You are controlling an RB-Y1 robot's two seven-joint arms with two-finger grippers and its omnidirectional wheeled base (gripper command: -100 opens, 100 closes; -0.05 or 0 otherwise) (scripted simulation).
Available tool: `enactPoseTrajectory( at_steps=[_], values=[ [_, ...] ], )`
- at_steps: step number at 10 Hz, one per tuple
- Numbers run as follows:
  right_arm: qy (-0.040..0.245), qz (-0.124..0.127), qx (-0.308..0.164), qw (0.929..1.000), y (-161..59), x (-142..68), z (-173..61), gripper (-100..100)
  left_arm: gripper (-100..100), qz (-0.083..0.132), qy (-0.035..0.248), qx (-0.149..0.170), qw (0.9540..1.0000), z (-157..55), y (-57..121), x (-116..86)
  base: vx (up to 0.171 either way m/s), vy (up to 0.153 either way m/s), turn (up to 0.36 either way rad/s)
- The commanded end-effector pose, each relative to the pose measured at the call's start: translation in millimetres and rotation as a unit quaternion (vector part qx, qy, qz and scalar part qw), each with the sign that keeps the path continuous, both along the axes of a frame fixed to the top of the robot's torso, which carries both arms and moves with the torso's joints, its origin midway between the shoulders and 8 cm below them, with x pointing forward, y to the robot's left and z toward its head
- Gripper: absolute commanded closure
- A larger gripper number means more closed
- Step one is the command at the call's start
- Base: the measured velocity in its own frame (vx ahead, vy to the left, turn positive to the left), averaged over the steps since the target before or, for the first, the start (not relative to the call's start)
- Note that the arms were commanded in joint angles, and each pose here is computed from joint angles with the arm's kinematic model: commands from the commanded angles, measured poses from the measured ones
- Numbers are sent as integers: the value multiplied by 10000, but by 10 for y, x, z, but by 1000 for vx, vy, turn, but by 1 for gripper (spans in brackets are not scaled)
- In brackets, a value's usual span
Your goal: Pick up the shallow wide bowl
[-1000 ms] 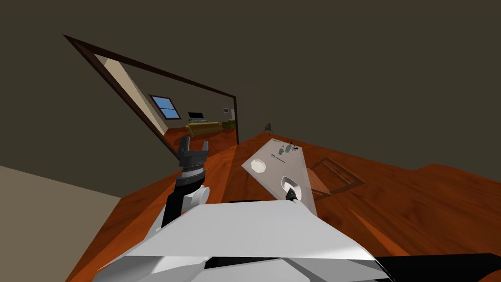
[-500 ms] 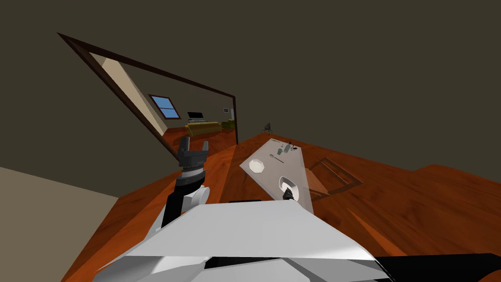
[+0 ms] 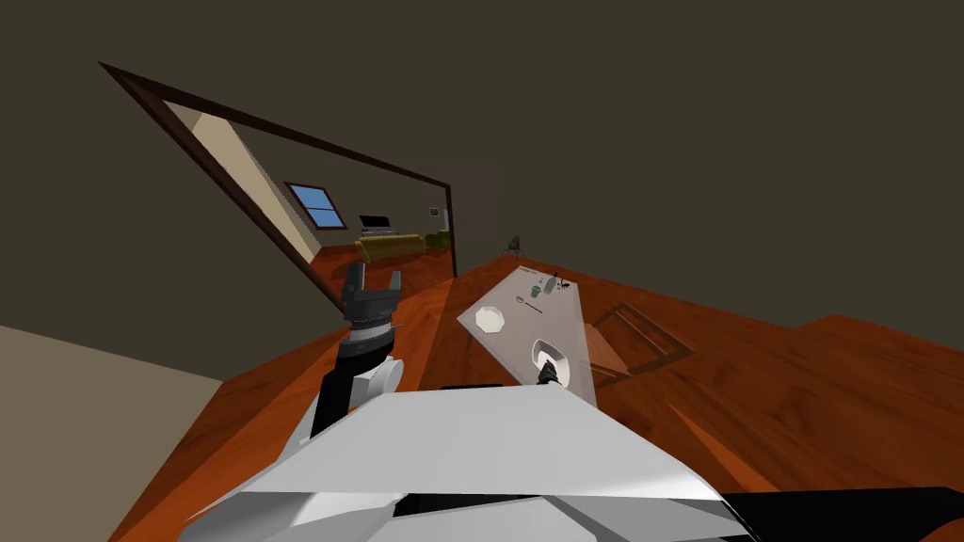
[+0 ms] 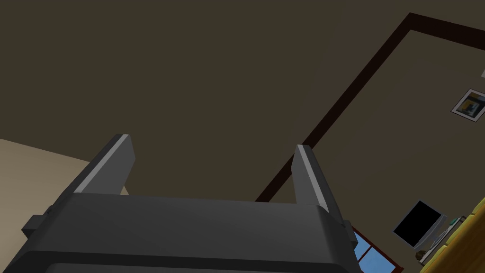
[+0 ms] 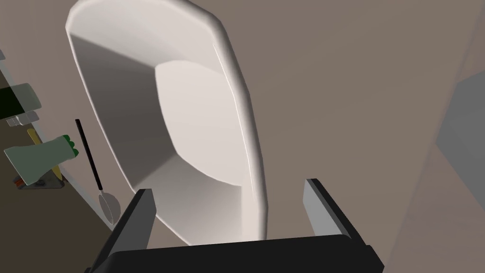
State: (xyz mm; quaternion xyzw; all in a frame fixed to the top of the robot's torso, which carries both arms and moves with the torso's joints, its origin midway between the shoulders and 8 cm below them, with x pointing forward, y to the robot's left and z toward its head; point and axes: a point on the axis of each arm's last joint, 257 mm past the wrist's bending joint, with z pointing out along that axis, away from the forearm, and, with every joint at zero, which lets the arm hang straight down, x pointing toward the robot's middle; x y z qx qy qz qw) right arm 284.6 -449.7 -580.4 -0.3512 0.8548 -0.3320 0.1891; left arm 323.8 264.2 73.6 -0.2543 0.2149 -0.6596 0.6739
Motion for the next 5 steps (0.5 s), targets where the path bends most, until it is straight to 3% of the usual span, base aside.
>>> enactPoseTrajectory(
  at_steps=[1, 2, 5],
  values=[
    [0, 0, 0, 10000, 0, 0, 0, -100, 0, 0, 0, 0, 10000, 0, 0, 0, 0, -11, 1],
    [-3, -5, 4, 10000, 0, 0, -1, 100, 0, 0, 0, 0, 10000, 0, 0, 0, 0, 0, 0],
    [-3, -45, 16, 10000, -9, -17, -6, 100, 0, 0, 0, 0, 10000, 0, 0, 0, 0, 0, -8]
  ],
)
